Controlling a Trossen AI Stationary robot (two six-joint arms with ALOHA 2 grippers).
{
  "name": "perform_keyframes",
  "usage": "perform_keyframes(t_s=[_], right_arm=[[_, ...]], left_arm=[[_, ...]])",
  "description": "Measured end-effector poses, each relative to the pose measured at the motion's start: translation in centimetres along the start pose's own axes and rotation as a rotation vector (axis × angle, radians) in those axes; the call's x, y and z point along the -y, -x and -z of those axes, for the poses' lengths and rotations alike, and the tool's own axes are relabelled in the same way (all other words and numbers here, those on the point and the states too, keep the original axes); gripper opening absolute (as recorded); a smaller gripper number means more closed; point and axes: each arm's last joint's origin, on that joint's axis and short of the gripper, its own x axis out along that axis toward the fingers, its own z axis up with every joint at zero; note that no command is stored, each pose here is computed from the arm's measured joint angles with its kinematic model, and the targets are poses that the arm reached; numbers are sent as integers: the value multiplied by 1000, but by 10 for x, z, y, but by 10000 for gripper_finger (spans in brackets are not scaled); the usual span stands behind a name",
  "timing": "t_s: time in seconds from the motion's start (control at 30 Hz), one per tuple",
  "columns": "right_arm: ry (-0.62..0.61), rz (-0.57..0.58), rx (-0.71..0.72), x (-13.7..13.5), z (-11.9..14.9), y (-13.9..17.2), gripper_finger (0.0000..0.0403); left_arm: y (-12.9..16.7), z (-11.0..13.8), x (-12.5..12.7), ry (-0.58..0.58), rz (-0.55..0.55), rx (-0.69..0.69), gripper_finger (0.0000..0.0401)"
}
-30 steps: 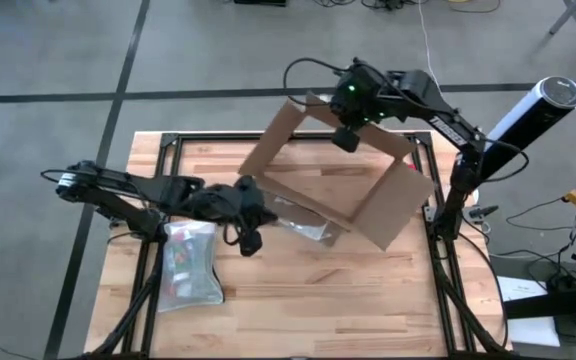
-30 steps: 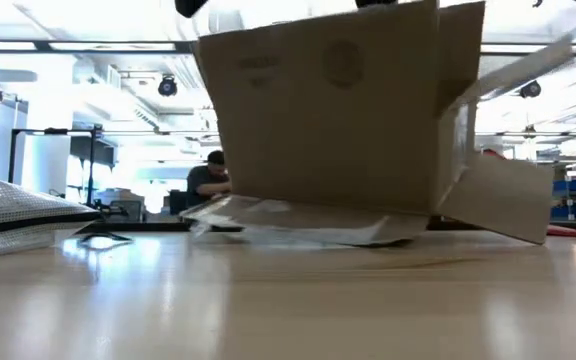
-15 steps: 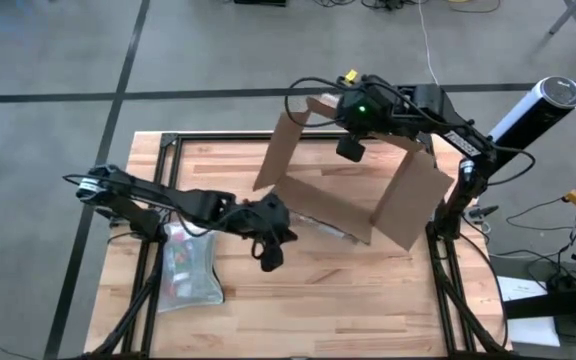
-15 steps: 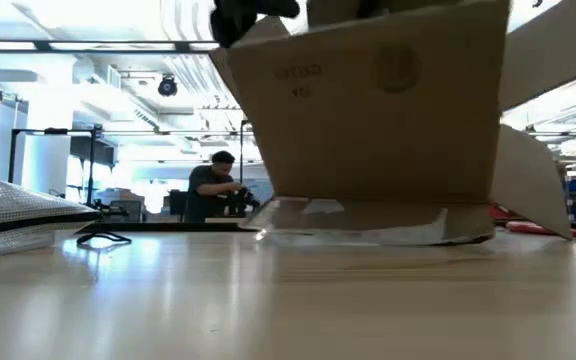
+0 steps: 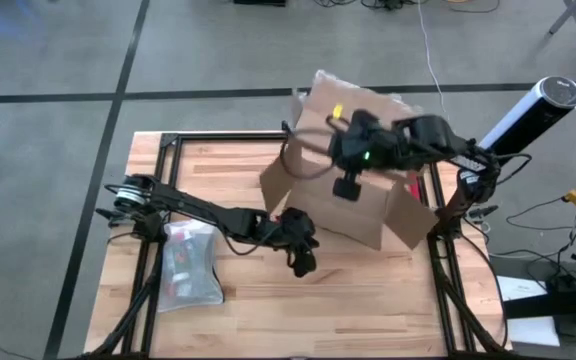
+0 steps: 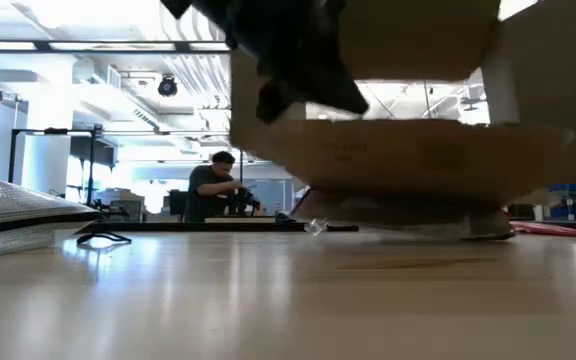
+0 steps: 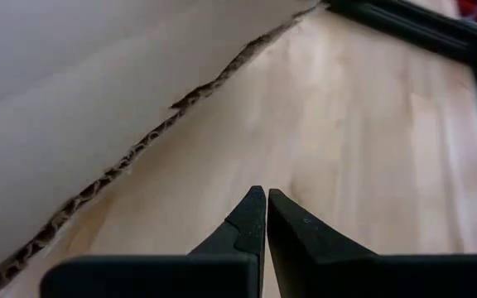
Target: Unpack boxes
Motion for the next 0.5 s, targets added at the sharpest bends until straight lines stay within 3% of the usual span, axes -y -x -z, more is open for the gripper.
perform_keyframes(t_s=[0.2,0.33,0.5], right_arm=[[-2,-46,-130,-26,10,-34,0],[-2,-119,-176,-44,17,-66,0],[-21,-237,-161,-74,26,-99,0]], left_arm=[[16,-2,-1,15,-90,2,0],[57,-16,9,-15,-116,89,0],[111,-14,17,-35,-266,146,0]])
